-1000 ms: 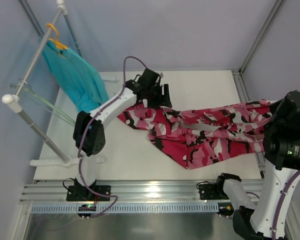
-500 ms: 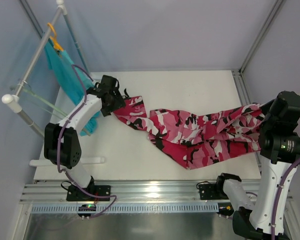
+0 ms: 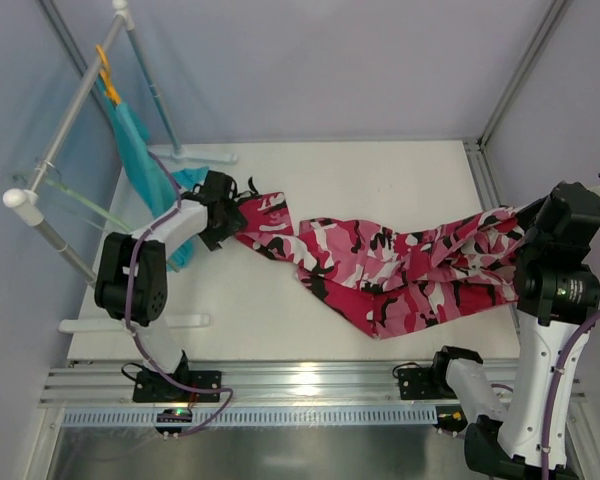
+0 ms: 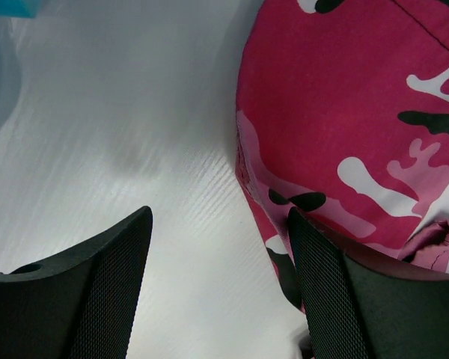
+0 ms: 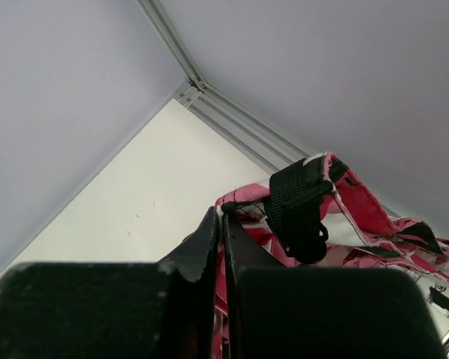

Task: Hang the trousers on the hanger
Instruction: Fold the trousers

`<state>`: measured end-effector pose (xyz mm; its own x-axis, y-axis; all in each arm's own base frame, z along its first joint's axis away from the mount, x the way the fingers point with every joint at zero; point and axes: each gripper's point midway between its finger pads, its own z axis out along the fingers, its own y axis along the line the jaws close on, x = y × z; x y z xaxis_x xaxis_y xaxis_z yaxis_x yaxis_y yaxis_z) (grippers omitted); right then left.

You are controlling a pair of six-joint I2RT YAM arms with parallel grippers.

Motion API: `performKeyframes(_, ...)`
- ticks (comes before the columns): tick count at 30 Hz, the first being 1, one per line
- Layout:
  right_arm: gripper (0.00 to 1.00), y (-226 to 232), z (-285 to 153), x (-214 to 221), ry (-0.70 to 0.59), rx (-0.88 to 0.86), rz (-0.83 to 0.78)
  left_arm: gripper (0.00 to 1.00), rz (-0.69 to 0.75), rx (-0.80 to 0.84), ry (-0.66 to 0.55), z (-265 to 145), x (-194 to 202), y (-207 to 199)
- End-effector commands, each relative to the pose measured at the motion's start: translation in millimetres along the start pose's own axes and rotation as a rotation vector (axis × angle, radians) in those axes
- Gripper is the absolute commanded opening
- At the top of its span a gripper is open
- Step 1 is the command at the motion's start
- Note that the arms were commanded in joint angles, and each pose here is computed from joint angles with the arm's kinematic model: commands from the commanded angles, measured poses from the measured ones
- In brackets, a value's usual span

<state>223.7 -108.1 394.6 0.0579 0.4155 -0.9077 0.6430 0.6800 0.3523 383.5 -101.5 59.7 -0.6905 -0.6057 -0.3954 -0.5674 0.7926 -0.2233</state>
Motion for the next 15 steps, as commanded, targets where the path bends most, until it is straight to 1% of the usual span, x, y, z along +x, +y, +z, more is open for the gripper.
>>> performKeyframes(1,0.04,14,-4,-28,-0.105,-0.062,0.063,0.73,-0.083,0.058,-0.084,8,-19,-14)
performKeyframes(4,0.04,12,-4,-26,-0.104,-0.061,0.056,0.73,-0.114,0.067,-0.071,19,-23,-18)
performKeyframes(8,0.04,10,-2,-23,-0.101,-0.051,0.044,0.73,-0.190,0.085,-0.059,30,-25,-17)
performKeyframes(11,0.04,10,-1,-22,-0.101,-0.048,0.042,0.69,-0.198,0.057,-0.038,38,-19,-11)
performKeyframes(13,0.04,10,1,-21,-0.099,-0.049,0.048,0.55,-0.198,0.058,-0.019,42,-16,-12)
performKeyframes(14,0.04,11,1,-20,-0.096,-0.055,0.049,0.45,-0.202,0.060,-0.016,41,-15,-13)
performKeyframes(15,0.04,12,4,-17,-0.086,-0.053,0.046,0.23,-0.202,0.059,-0.012,40,-15,-13)
